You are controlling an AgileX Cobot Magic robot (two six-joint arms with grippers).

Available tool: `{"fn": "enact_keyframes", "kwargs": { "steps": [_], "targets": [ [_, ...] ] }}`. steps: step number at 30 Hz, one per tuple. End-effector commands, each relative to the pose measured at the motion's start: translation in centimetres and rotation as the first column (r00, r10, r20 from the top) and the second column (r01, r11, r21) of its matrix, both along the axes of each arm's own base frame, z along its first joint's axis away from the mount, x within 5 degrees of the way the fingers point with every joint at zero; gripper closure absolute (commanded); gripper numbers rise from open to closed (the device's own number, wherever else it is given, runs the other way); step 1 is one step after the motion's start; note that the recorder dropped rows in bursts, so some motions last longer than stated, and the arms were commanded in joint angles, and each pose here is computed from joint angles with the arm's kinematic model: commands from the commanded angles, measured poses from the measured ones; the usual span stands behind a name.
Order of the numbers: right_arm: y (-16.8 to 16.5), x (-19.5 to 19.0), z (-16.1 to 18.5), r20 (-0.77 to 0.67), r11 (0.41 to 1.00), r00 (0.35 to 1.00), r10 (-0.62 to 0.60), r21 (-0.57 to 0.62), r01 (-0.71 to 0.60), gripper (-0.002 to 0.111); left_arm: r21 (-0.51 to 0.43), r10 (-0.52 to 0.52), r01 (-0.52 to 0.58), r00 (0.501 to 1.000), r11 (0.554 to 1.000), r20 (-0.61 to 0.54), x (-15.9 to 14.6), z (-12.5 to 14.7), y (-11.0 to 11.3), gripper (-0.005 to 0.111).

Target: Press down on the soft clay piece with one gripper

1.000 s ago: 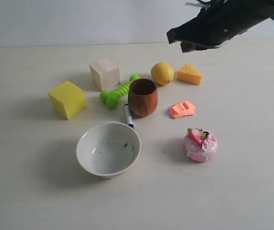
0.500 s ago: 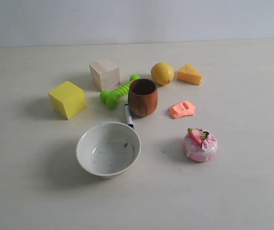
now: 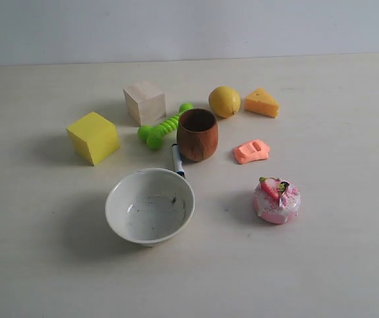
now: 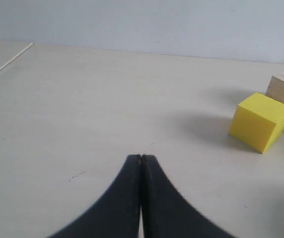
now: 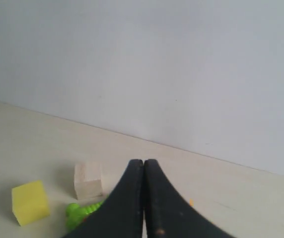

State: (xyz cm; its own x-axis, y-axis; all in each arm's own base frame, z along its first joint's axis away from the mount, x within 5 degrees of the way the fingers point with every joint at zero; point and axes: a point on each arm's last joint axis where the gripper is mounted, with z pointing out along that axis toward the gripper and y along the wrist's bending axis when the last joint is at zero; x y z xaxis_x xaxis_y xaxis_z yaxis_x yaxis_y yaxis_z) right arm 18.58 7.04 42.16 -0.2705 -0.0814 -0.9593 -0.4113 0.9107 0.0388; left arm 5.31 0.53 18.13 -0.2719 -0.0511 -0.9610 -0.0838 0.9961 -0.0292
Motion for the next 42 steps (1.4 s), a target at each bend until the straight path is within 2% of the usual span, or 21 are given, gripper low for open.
{"fn": "enact_keyframes", "kwargs": {
  "steps": [1,7,13,18,21,27,32,36,42],
  "targets": [
    [-2.9,-1.7,0.0,0.006,0.988,0.988,-0.153,0.014,0.153,0.108,-0.002,0.002,-0.002,1.0,1.0,0.012,0.0,0.0,0.0,0.107],
    [-6.8,-5.4,-3.6,0.037,0.927,0.926,-0.376,0.01,0.376,0.108,-0.002,0.002,-0.002,1.0,1.0,0.012,0.0,0.0,0.0,0.107],
    [-8.0,-8.6,-9.6,0.079,0.869,0.866,-0.494,0.009,0.495,0.108,-0.002,0.002,-0.002,1.0,1.0,0.012,0.0,0.0,0.0,0.107],
    [-7.8,-10.9,-13.5,0.152,0.858,0.845,-0.512,0.054,0.51,0.108,-0.002,0.002,-0.002,1.0,1.0,0.012,0.0,0.0,0.0,0.107],
    [-7.7,-11.8,-16.3,0.138,0.858,0.847,-0.513,0.051,0.511,0.108,-0.002,0.002,-0.002,1.0,1.0,0.012,0.0,0.0,0.0,0.107],
    [-7.6,-11.8,-18.5,0.105,0.863,0.856,-0.506,0.061,0.502,0.108,-0.002,0.002,-0.002,1.0,1.0,0.012,0.0,0.0,0.0,0.107],
    [-7.3,-12.2,-21.0,0.098,0.887,0.883,-0.459,0.002,0.461,0.108,-0.002,0.002,-0.002,1.0,1.0,0.012,0.0,0.0,0.0,0.107],
    [-7.3,-12.7,-22.9,0.106,0.887,0.882,-0.46,0.004,0.462,0.108,-0.002,0.002,-0.002,1.0,1.0,0.012,0.0,0.0,0.0,0.107],
    [-7.3,-12.9,-23.0,0.126,0.887,0.879,-0.46,0.012,0.462,0.108,-0.002,0.002,-0.002,1.0,1.0,0.012,0.0,0.0,0.0,0.107]
  ]
}}
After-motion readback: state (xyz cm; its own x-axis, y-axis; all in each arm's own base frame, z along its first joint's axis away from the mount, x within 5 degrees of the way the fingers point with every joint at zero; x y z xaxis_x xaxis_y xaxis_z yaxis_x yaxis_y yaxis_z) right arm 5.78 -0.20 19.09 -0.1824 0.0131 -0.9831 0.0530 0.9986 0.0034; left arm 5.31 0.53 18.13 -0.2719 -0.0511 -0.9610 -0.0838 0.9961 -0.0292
